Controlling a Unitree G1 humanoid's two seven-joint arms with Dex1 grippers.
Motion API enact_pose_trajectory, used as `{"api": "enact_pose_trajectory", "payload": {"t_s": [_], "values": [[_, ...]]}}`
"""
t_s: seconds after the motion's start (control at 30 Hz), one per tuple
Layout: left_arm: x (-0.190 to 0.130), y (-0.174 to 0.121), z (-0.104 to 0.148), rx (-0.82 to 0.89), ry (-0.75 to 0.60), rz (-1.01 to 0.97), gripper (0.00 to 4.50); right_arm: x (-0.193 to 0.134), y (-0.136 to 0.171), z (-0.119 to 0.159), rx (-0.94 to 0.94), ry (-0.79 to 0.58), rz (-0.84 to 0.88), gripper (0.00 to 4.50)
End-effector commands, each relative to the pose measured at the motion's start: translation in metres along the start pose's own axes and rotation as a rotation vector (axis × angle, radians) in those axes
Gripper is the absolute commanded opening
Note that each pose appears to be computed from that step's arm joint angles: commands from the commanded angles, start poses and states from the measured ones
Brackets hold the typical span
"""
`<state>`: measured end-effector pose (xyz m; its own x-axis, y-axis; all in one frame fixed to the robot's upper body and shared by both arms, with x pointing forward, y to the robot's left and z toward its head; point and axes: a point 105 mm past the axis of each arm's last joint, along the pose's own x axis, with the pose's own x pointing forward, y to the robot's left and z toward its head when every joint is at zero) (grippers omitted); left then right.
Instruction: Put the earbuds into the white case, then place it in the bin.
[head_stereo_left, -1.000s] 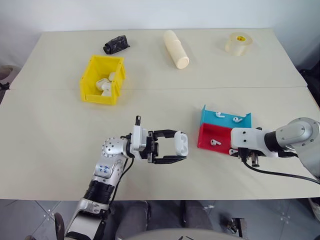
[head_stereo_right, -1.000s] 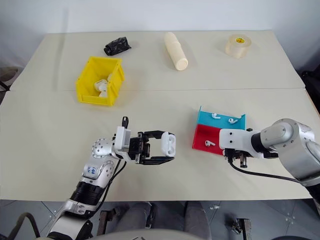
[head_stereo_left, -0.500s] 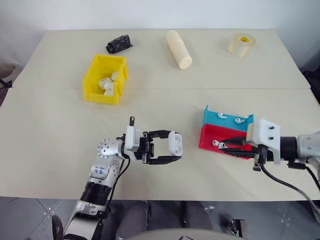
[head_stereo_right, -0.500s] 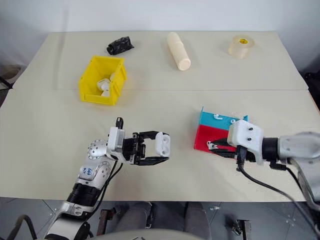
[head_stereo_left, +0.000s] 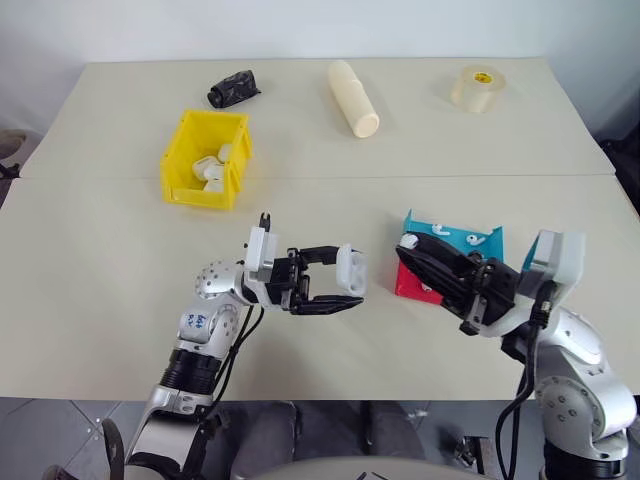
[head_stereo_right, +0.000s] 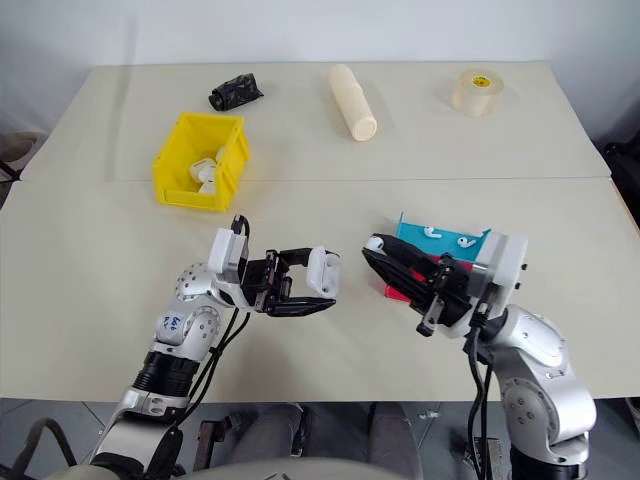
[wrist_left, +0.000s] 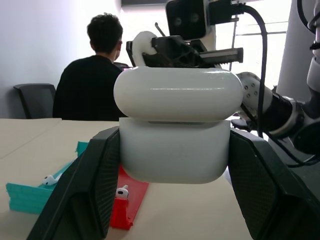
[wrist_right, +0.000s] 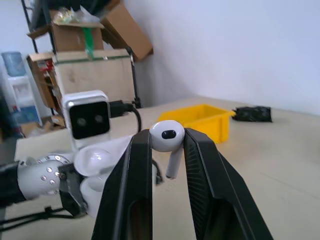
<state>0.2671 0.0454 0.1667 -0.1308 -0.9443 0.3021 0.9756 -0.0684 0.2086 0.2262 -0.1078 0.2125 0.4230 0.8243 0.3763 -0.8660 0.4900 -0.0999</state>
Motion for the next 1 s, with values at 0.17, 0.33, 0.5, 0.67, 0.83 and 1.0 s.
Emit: {"api": "enact_pose_trajectory", "payload": {"t_s": [0.17,0.33,0.5,0.67,0.83,1.0], "values": [[0.01,-0.003,0.019,0.015,-0.055,-0.051,2.8,0.018,0.017,-0.002,0.015,-0.073,0.084,0.52],[0.012,-0.006,0.021,0.012,-0.058,-0.062,2.8,0.022,0.015,-0.006,0.021,-0.079,0.091,0.52],[0.015,-0.007,0.022,0.018,-0.06,-0.077,2.8,0.024,0.011,-0.012,0.024,-0.076,0.081,0.52],[0.016,-0.007,0.024,0.024,-0.062,-0.082,2.8,0.025,0.01,-0.018,0.034,-0.063,0.086,0.52],[0.018,-0.005,0.026,0.036,-0.07,-0.077,2.8,0.025,0.012,-0.026,0.055,-0.031,0.1,0.52],[0.019,-0.003,0.027,0.044,-0.075,-0.071,2.8,0.023,0.012,-0.032,0.074,0.004,0.106,0.52]]}}
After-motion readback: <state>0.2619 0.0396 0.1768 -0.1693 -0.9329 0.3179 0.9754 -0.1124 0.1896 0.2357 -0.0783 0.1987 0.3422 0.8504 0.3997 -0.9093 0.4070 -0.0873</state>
